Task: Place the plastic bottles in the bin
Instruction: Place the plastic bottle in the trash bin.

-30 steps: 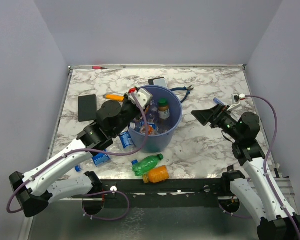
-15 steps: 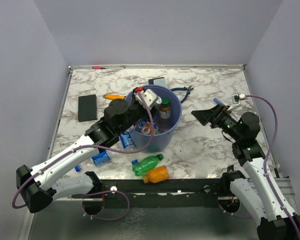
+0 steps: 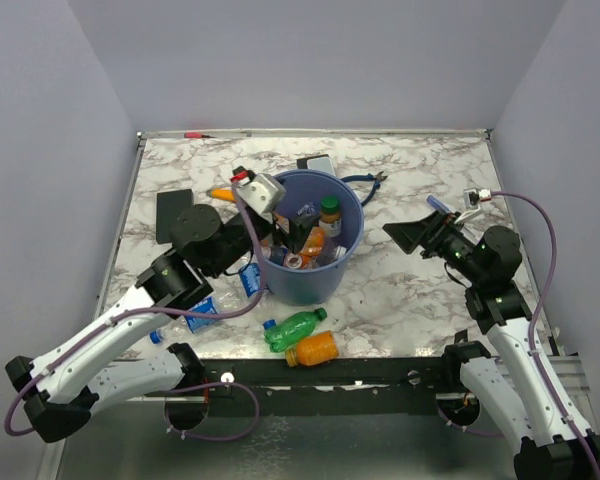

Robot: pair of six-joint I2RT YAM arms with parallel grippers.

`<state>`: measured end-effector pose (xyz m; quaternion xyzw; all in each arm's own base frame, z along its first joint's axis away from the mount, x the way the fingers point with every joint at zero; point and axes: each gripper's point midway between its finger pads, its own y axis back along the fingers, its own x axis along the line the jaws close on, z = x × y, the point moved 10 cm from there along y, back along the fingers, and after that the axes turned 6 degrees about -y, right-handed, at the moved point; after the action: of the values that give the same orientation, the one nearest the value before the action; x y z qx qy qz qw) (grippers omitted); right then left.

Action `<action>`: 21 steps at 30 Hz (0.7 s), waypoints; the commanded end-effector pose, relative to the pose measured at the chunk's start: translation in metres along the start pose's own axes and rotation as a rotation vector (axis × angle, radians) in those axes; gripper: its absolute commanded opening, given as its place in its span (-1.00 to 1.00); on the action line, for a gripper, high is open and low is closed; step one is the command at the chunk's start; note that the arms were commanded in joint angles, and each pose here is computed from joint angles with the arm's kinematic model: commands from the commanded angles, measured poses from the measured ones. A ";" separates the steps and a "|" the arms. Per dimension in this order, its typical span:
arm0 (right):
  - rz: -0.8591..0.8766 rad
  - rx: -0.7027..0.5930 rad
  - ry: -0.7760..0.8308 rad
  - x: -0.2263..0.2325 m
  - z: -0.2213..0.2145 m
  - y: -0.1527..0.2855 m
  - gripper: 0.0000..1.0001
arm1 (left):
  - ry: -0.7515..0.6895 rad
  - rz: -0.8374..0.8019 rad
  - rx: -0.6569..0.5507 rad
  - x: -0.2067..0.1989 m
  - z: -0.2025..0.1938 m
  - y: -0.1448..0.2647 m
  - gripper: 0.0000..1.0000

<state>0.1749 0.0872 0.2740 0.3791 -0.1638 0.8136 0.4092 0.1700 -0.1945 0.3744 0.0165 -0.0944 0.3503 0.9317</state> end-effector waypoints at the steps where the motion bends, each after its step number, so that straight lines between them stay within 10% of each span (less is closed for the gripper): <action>1: -0.018 0.017 0.027 0.002 0.001 0.004 0.96 | 0.085 0.266 -0.095 0.022 0.027 0.028 0.98; 7: -0.032 0.059 -0.018 -0.004 -0.006 0.002 0.96 | 0.286 0.724 0.078 0.038 -0.015 0.045 0.98; 21: 0.014 0.113 -0.221 -0.028 -0.042 0.001 0.96 | 0.675 0.523 0.152 0.001 -0.068 0.040 0.98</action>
<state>0.1675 0.0904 0.2284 0.4627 -0.1470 0.7778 0.3991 0.1566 -0.1499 0.3152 -0.0442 0.1936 0.5875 0.7845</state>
